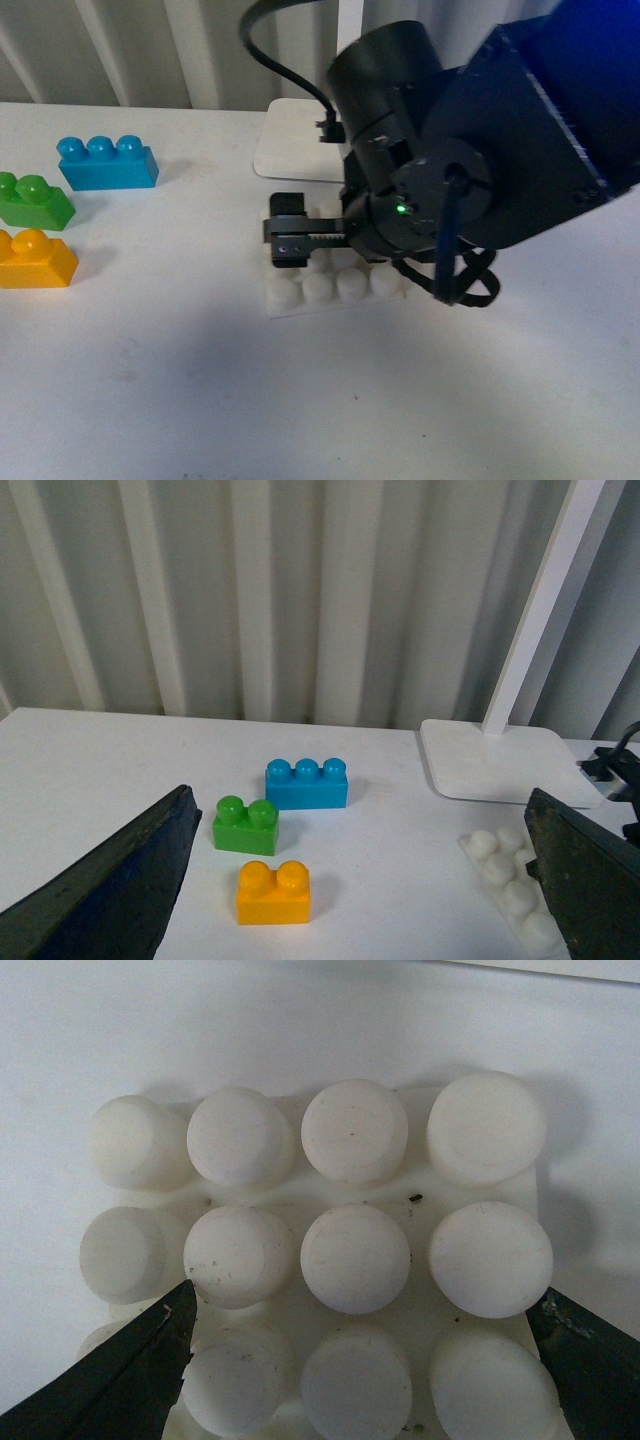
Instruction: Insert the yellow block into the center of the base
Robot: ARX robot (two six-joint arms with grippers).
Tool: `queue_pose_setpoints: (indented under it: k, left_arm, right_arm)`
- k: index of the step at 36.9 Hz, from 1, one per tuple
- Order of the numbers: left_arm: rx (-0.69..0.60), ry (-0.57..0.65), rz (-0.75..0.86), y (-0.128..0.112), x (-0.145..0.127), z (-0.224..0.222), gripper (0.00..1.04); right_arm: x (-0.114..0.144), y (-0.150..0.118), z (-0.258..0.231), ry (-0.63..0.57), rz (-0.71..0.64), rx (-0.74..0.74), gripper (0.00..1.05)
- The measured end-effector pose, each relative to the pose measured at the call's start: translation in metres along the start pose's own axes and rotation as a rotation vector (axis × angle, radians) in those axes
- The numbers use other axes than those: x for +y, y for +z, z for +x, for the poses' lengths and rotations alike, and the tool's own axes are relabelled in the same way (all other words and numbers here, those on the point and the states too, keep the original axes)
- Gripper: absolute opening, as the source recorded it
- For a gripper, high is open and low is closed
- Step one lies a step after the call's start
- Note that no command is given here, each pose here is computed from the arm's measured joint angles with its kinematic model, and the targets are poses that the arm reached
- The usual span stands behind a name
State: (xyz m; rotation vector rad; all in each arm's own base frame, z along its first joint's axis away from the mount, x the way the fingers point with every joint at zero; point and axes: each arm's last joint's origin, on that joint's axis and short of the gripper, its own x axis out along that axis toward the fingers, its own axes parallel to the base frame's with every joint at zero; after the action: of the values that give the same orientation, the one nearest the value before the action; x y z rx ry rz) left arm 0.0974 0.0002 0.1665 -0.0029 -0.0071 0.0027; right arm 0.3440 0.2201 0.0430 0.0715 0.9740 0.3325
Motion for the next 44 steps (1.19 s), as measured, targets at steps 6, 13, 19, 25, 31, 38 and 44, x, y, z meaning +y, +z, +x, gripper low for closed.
queue_pose_setpoints:
  k: [6,13,19,25,31,38,44]
  left_arm:
    - [0.000,0.000,0.000,0.000,0.000,0.000,0.98]
    - [0.000,0.000,0.000,0.000,0.000,0.000,0.98]
    - [0.000,0.000,0.000,0.000,0.000,0.000,0.98]
    - [0.000,0.000,0.000,0.000,0.000,0.000,0.98]
    - [0.000,0.000,0.000,0.000,0.000,0.000,0.98]
    - [0.000,0.000,0.000,0.000,0.000,0.000,0.98]
    - [0.000,0.000,0.000,0.000,0.000,0.000,0.98]
  right_arm:
    - [0.027,0.003,0.008,0.024,0.007,0.004,0.95]
    - [0.054,0.009,0.018,0.032,0.032,0.002,0.95]
    - [0.064,0.015,0.024,0.036,0.065,0.002,0.95]
    - [0.071,0.019,0.027,0.041,0.079,0.001,0.95]
    - [0.075,0.021,0.029,0.044,0.093,0.005,0.95]
    - [0.076,0.022,0.028,0.052,0.118,-0.004,0.95]
    - [0.072,0.019,0.025,0.062,0.160,-0.031,0.95]
